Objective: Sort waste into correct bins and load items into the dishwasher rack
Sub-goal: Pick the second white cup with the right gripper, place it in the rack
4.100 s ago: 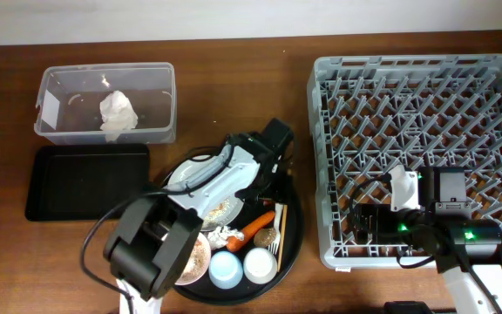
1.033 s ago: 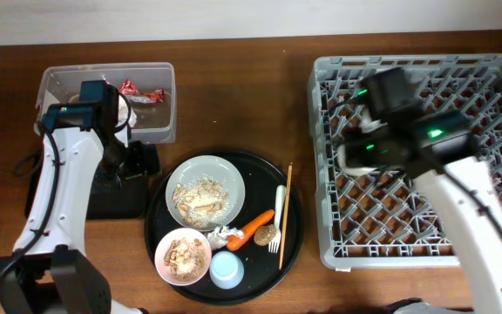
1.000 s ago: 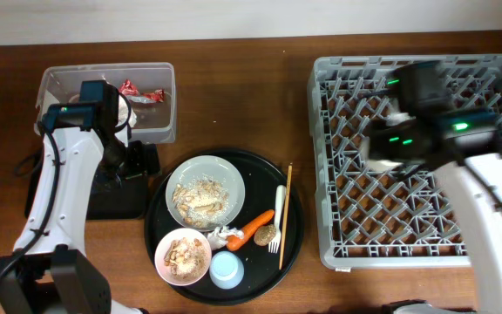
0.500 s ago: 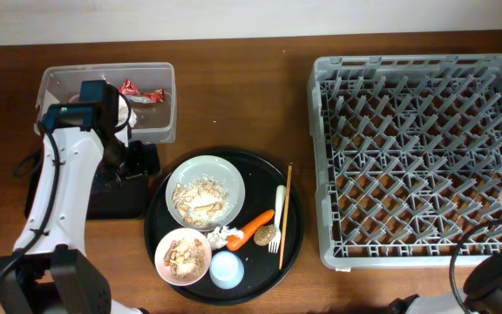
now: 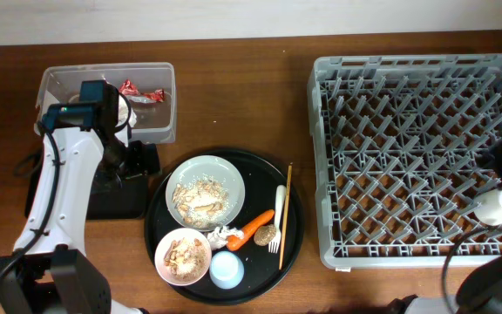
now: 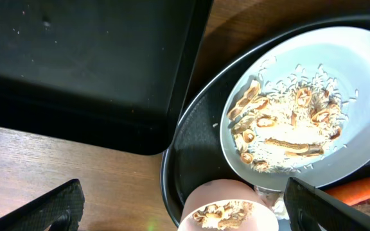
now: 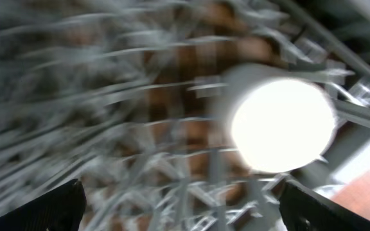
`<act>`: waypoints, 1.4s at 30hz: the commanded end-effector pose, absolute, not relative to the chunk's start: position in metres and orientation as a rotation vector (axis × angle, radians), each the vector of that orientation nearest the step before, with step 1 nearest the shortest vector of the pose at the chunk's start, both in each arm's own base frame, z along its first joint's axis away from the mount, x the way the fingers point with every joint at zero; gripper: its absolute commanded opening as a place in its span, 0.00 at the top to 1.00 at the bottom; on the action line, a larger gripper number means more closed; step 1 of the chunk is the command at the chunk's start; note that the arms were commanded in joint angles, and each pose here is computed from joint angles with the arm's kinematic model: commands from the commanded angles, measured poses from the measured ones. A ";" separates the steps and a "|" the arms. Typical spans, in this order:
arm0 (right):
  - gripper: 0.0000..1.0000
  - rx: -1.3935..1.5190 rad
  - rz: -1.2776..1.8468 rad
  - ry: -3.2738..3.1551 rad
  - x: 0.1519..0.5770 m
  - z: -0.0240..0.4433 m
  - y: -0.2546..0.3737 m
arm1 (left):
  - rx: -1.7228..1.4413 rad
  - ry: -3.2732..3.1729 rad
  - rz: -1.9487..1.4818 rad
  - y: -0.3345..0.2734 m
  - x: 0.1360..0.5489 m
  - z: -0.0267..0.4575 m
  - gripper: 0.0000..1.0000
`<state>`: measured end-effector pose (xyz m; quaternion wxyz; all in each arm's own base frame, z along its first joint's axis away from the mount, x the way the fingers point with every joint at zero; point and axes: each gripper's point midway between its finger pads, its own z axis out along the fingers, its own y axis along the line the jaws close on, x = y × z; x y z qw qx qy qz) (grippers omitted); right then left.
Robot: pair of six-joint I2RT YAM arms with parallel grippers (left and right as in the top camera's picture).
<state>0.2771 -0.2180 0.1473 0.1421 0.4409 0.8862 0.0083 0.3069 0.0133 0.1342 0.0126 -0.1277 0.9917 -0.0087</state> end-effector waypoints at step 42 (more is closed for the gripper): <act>0.42 -1.019 0.195 2.765 0.213 0.148 0.290 | -0.385 3.088 -0.034 0.013 0.306 0.135 0.01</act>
